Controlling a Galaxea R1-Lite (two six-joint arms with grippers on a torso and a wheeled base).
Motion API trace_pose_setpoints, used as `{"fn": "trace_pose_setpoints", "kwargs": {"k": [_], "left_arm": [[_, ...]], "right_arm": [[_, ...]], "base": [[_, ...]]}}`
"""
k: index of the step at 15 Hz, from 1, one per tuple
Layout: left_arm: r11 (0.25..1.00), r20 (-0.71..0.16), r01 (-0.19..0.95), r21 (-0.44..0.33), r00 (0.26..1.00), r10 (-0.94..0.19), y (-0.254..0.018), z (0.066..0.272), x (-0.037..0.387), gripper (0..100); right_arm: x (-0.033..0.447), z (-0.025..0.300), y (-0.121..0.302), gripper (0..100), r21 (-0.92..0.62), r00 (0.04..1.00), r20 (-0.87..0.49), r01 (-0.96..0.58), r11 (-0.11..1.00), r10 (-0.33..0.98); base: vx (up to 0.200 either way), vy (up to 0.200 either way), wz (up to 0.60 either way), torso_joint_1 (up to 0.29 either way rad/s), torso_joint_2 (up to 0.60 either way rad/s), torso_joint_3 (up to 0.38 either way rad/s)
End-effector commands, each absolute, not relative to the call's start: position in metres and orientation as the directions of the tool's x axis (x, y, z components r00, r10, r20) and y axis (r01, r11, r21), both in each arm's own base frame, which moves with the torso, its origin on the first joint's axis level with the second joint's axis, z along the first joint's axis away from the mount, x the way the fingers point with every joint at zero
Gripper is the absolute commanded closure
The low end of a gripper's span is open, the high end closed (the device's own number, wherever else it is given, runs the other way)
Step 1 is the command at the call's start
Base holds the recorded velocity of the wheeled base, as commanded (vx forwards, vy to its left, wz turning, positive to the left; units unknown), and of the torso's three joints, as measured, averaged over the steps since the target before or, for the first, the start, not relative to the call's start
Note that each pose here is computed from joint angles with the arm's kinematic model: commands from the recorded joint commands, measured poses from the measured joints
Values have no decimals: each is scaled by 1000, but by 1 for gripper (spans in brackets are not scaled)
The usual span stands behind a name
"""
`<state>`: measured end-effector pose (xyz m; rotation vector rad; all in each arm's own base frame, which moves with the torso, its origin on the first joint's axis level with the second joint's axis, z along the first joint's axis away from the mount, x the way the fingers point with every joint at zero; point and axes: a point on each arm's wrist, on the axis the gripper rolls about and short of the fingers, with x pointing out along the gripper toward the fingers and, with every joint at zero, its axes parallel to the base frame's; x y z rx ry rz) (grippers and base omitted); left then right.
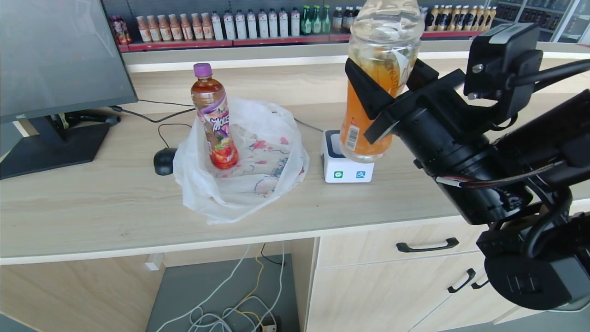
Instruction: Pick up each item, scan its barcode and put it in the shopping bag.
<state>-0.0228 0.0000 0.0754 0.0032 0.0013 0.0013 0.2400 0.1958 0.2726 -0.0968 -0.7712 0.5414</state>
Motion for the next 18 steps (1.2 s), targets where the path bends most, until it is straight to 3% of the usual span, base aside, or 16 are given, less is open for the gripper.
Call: {"fn": "trace_pose_setpoints", "kwargs": {"k": [1,4,18], "left_arm": [[1000,-2,-3,3,1000,3,0,75,-23,0],[1000,-2,-3,3,1000,3,0,75,-23,0],[1000,-2,0,15,1000,0,0,75,-23,0]], "right_arm": [[237,272,183,100,-246,607,628,-438,864,487],[230,255,168,100,-146,655,568,-516,844,498],[252,256,128,100,-99,729,569,-398,912,380]], "base": [[0,0,0,0,0,0],[0,0,0,0,0,0],[0,0,0,0,0,0]]}}
